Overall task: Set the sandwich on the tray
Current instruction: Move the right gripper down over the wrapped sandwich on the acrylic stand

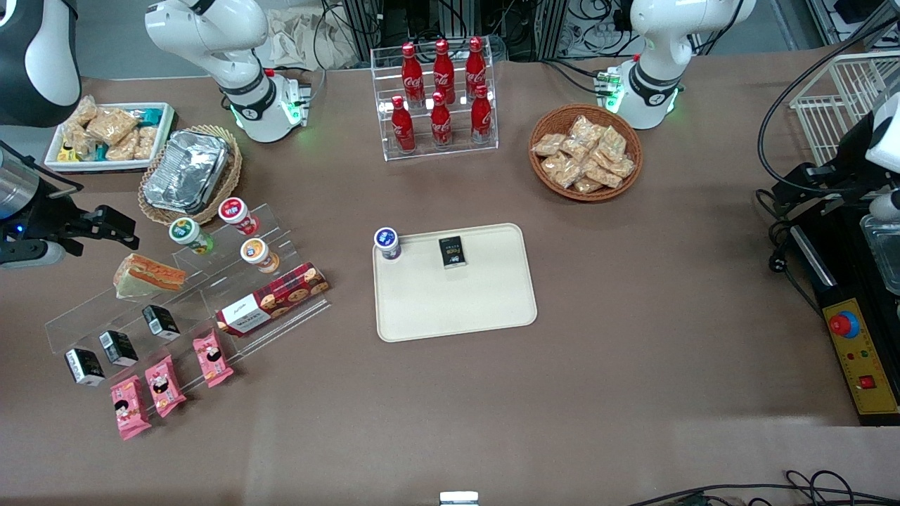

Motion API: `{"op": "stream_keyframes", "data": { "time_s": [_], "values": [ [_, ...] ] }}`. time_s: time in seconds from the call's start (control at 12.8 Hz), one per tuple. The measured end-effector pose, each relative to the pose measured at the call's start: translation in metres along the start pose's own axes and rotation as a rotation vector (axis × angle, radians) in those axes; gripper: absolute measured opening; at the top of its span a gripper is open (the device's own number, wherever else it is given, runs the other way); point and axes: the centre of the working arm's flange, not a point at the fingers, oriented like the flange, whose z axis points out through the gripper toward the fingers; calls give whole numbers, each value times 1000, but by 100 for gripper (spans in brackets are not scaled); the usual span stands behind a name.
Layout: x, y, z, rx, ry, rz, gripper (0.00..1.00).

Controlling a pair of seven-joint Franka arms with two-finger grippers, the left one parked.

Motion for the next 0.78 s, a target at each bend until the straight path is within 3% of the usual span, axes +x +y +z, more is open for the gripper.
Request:
{"op": "stream_keyframes", "data": {
  "time_s": [0.39, 0.78],
  "values": [
    [2, 3, 1, -1, 3, 47, 100],
    [5, 7, -3, -33, 21, 341, 99]
  ]
}}
